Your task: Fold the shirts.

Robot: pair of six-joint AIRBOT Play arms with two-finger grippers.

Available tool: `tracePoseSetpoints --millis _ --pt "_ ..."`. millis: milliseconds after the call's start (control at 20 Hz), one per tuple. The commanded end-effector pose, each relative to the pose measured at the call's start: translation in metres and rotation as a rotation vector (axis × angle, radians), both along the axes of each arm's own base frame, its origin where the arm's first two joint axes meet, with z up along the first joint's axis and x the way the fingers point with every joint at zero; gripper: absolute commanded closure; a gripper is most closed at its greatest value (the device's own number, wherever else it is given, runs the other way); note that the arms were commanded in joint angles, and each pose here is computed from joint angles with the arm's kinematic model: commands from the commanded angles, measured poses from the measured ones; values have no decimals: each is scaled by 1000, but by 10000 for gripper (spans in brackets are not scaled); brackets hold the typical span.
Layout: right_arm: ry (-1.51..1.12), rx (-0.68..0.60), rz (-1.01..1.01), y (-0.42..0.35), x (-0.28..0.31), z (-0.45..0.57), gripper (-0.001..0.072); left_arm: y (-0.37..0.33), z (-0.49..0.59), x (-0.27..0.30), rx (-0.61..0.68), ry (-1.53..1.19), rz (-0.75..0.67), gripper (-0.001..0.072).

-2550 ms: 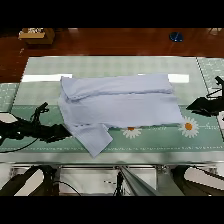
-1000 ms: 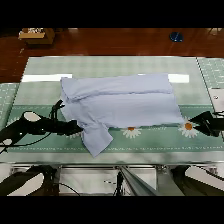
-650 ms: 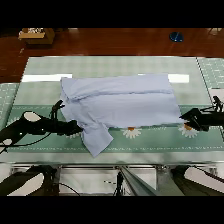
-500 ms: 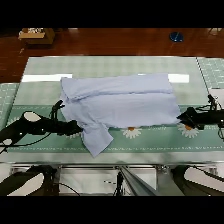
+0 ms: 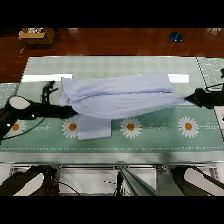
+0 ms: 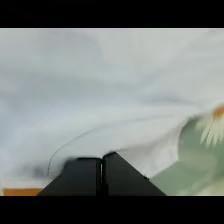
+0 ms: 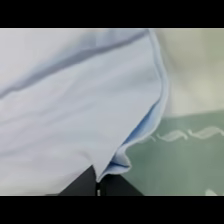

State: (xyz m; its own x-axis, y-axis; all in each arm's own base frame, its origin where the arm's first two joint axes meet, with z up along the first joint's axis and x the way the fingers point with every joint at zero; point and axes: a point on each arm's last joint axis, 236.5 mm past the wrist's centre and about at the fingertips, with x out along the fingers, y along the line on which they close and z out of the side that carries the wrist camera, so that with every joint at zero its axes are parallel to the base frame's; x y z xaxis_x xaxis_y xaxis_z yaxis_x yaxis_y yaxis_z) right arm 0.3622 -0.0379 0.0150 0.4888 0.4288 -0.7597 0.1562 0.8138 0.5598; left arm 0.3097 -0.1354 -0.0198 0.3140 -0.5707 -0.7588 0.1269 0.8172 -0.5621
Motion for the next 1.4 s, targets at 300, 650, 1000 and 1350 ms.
tracePoseSetpoints --millis 300,650,1000,1350 --pt "-293 -121 -59 23 113 39 693 23 57 89 11 -203 115 691" --pt "-295 -145 -118 11 177 -2 692 51 42 166 17 -191 172 691" --pt "-279 -149 -105 37 204 -40 692 43 -16 175 -60 4 110 690" --pt "-215 -268 -11 35 193 -73 692 55 -44 163 -48 87 98 649"
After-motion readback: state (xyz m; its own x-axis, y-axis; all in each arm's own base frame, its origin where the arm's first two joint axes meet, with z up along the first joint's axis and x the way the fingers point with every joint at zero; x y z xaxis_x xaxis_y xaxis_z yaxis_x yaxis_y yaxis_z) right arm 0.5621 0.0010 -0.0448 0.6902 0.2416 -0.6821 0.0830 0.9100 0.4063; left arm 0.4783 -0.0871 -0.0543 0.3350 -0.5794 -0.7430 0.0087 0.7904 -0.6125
